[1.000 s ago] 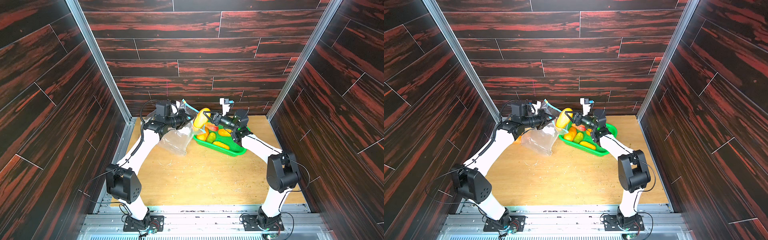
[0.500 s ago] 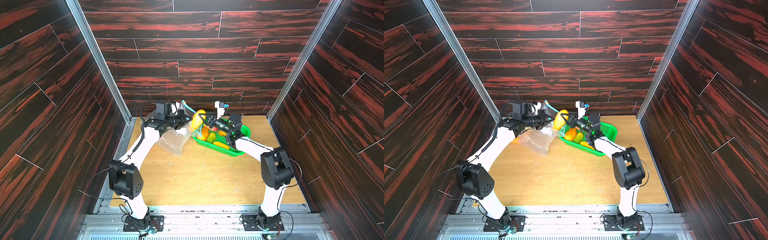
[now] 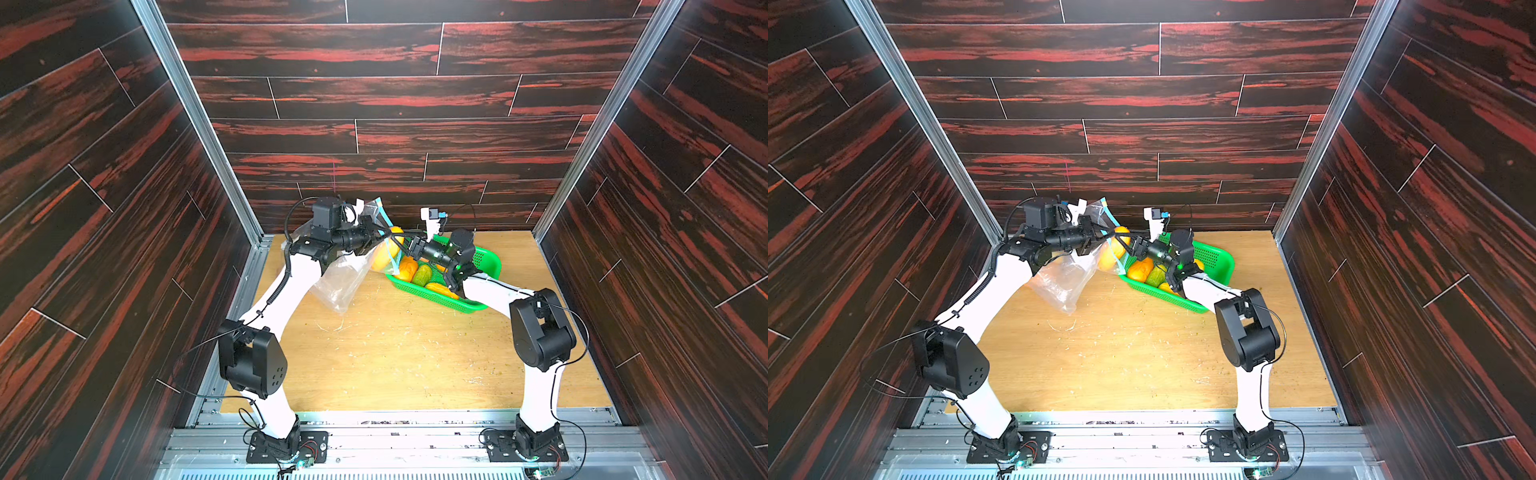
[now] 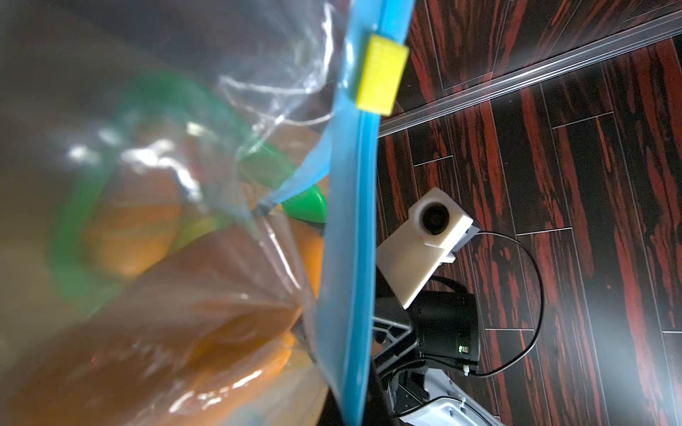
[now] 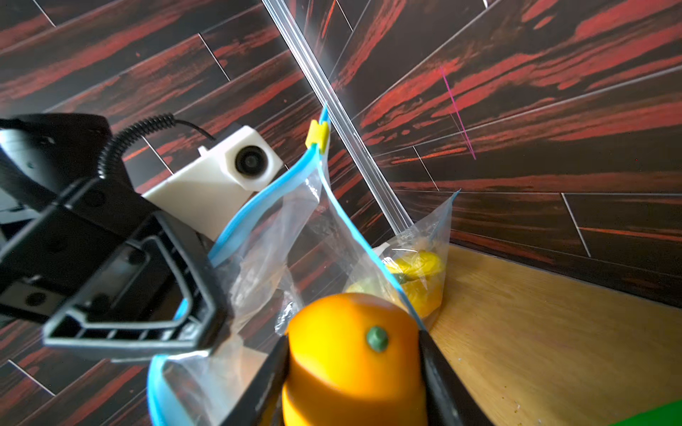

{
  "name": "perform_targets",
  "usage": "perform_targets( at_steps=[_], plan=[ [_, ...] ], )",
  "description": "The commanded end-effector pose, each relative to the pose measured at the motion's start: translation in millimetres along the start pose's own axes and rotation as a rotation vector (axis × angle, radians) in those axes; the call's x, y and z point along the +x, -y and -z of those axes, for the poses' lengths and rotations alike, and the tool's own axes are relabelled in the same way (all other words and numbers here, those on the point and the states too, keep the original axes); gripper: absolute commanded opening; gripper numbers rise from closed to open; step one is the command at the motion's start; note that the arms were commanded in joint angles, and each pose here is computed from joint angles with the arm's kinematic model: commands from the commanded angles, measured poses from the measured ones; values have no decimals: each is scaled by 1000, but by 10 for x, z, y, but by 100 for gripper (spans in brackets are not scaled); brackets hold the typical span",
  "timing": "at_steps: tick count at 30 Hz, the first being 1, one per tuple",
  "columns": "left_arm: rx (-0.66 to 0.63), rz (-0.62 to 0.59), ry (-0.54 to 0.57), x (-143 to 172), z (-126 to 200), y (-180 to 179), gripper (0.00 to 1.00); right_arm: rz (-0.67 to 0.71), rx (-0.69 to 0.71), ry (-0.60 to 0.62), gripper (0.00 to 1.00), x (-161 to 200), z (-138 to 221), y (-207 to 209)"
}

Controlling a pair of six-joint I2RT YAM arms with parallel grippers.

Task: Place the mango in a zip-top bag and seal the zipper
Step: Place the mango in the zipper food storage bag.

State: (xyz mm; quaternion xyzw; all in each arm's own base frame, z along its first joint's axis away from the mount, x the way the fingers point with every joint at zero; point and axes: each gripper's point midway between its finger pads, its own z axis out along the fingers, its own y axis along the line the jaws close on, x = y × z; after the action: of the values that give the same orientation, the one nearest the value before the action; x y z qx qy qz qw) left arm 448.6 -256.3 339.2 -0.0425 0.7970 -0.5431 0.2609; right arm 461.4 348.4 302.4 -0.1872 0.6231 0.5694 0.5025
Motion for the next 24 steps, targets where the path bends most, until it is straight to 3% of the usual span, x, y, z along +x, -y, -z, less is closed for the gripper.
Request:
perform_targets(
  at_steps=[1, 4, 8, 18, 21, 24],
  plan=[
    [-63, -62, -36, 105, 34, -111, 0, 15, -37, 106, 5, -324, 109, -261],
    [-160, -86, -48, 164, 67, -318, 0, 16, -31, 159, 2, -440, 180, -336],
    [-177, -97, -48, 173, 81, -351, 0, 20, -42, 202, 1, -455, 219, -382],
    [-16, -60, -63, 173, -7, -26, 0, 15, -105, 243, 0, -233, 92, -382],
    [9, -48, -60, 165, -24, -1, 0, 0, -110, 237, 6, -185, 48, -341],
    [53, -34, -59, 152, -37, 69, 0, -12, -107, 204, 22, -78, -18, -304]
  ],
)
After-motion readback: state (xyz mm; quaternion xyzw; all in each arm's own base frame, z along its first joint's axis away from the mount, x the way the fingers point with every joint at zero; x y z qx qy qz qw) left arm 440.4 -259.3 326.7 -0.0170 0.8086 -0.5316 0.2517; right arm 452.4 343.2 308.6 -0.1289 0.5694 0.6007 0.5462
